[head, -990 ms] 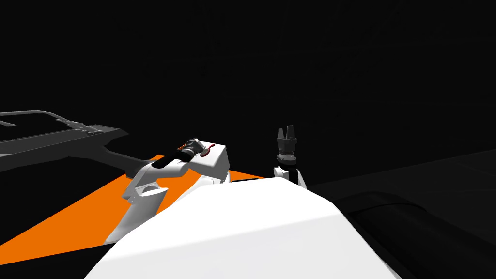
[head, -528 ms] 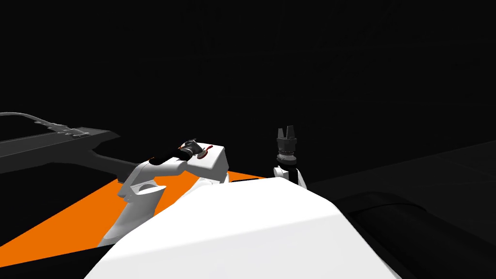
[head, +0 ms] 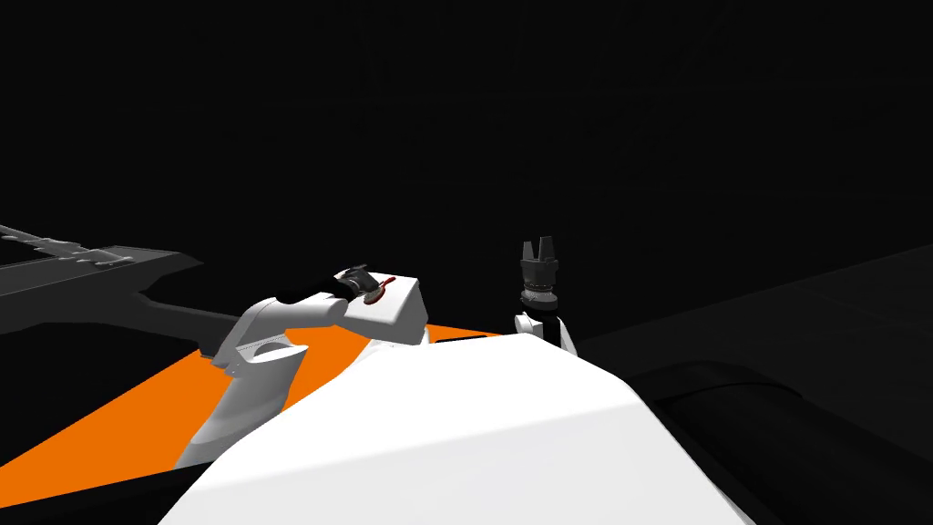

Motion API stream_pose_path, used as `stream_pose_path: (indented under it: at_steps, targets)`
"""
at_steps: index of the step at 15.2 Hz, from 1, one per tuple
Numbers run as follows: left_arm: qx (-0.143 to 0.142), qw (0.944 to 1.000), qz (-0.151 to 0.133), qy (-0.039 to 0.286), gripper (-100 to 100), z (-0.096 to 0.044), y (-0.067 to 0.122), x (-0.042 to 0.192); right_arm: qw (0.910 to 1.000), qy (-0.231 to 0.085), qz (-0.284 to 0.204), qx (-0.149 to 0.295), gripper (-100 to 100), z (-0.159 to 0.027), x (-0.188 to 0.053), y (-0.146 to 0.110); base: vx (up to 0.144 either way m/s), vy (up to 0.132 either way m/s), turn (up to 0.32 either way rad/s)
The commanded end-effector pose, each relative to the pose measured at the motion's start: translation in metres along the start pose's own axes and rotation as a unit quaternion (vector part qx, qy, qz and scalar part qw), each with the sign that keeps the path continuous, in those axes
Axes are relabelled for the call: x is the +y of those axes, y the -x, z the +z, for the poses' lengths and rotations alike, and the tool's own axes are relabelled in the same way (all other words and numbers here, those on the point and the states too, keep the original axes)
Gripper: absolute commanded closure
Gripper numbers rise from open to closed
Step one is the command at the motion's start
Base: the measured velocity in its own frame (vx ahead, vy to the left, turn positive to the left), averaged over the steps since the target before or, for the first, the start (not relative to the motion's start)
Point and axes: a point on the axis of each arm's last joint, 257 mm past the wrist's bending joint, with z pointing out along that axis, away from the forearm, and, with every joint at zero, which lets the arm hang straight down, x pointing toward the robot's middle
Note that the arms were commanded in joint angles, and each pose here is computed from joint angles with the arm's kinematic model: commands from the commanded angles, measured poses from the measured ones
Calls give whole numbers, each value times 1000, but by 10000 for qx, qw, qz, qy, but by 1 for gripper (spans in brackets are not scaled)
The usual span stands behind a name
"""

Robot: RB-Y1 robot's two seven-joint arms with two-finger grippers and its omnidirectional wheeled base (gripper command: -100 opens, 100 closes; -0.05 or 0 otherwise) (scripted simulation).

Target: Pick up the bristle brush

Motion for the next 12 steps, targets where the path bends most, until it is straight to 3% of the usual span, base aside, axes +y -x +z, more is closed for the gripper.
stream_pose_path:
  at_steps: [1,2,5,6,12]
  targets:
    - [-110,9999,-30,115,-100,0,6,5,10000,0,0,0,0,0,0,0,13,1,-6]
    - [-164,9995,-199,193,-100,-1,7,3,10000,0,0,0,0,0,0,0,19,-3,-99]
    - [-294,9988,-199,323,-100,-1,14,10,10000,0,0,0,0,0,0,0,17,1,-47]
    - [-348,9980,-362,396,-100,-3,15,8,10000,0,0,0,0,0,0,0,20,1,-76]
    - [-672,9937,-514,729,-100,-8,30,21,10000,0,0,0,0,0,0,0,18,2,-62]
